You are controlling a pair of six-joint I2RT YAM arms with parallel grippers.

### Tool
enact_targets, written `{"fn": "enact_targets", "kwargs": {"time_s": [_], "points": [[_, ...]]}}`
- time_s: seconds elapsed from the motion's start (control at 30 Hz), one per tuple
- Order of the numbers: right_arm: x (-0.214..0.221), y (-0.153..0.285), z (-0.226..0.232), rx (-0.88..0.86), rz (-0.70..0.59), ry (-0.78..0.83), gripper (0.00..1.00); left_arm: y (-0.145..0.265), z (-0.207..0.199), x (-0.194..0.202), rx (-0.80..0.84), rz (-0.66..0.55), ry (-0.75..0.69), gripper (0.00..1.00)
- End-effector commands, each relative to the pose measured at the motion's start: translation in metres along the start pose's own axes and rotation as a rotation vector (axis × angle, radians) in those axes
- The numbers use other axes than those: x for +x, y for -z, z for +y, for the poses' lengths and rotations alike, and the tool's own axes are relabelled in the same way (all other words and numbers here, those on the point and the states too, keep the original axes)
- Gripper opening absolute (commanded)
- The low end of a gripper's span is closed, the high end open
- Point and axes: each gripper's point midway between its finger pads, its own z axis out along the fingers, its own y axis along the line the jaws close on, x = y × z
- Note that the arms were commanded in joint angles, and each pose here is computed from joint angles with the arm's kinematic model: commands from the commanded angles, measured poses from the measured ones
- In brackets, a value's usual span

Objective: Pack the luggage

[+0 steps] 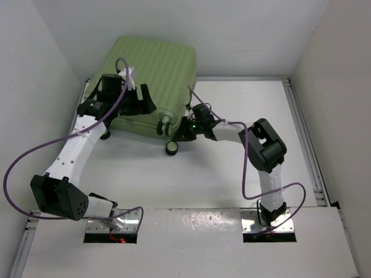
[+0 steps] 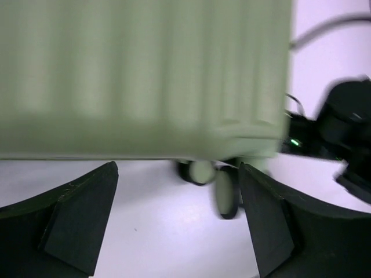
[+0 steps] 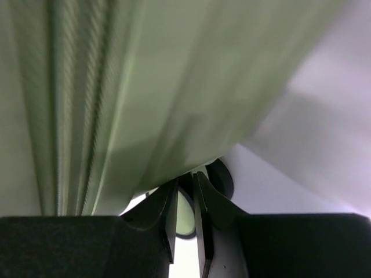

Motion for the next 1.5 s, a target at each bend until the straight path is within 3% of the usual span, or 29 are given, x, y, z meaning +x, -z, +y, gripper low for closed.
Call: {"fn": "enact_targets", "kwargs": {"time_s": [0.0, 0.07, 0.2, 0.33, 0.37, 0.5, 0.53, 0.6, 0.63, 0.7, 0.73, 0.87, 0.9, 1.13, 1.3, 1.47], "points": [[0.023, -0.034, 0.078, -0.19, 0.023, 0.067, 0.18, 0.013, -0.035, 0.026, 0.184, 0.081, -0.057, 0.9], [0.013, -0.034, 0.097, -0.235, -0.013, 0.12, 0.23, 0.019, -0.051, 0.034, 0.255, 0.101, -0.112, 0.9], [-0.014, 0.006, 0.129, -0.322, -0.112, 0.253, 0.4, 0.023, -0.048, 0.056, 0.202, 0.169, -0.186, 0.92], [-0.043, 0.051, 0.096, -0.29, -0.203, 0.326, 0.58, 0.015, -0.019, 0.081, 0.08, 0.252, -0.306, 0.92], [-0.067, 0.066, 0.074, -0.255, -0.252, 0.331, 0.63, 0.011, -0.012, 0.091, 0.048, 0.281, -0.342, 0.92], [-0.111, 0.096, 0.03, -0.138, -0.327, 0.517, 0.69, 0.01, -0.002, 0.103, 0.026, 0.292, -0.398, 0.93], [-0.128, 0.099, 0.023, -0.099, -0.364, 0.575, 0.7, 0.006, -0.003, 0.101, 0.03, 0.272, -0.4, 0.93], [-0.156, 0.1, -0.017, -0.003, -0.38, 0.563, 0.7, 0.004, -0.001, 0.101, 0.02, 0.267, -0.402, 0.94], [-0.189, 0.11, -0.014, 0.037, -0.448, 0.55, 0.67, 0.001, 0.0, 0.103, 0.017, 0.279, -0.401, 0.94], [-0.207, 0.1, -0.061, 0.128, -0.469, 0.392, 0.58, -0.004, 0.004, 0.103, 0.0, 0.279, -0.403, 0.94], [-0.233, 0.11, -0.056, 0.126, -0.535, 0.328, 0.56, -0.007, 0.002, 0.107, 0.004, 0.294, -0.407, 0.94], [-0.247, 0.084, -0.074, 0.105, -0.563, 0.176, 0.56, -0.016, 0.007, 0.116, -0.02, 0.315, -0.417, 0.93], [-0.248, 0.076, -0.073, 0.084, -0.567, 0.14, 0.61, -0.019, 0.01, 0.122, -0.035, 0.335, -0.427, 0.92], [-0.26, 0.04, -0.073, 0.02, -0.58, 0.094, 0.71, -0.026, 0.018, 0.137, -0.063, 0.383, -0.446, 0.89], [-0.252, 0.041, -0.046, -0.165, -0.519, -0.002, 0.74, -0.028, 0.018, 0.139, -0.049, 0.386, -0.462, 0.89], [-0.249, 0.055, -0.031, -0.225, -0.527, 0.064, 0.73, -0.033, 0.033, 0.154, -0.078, 0.442, -0.479, 0.75]]}}
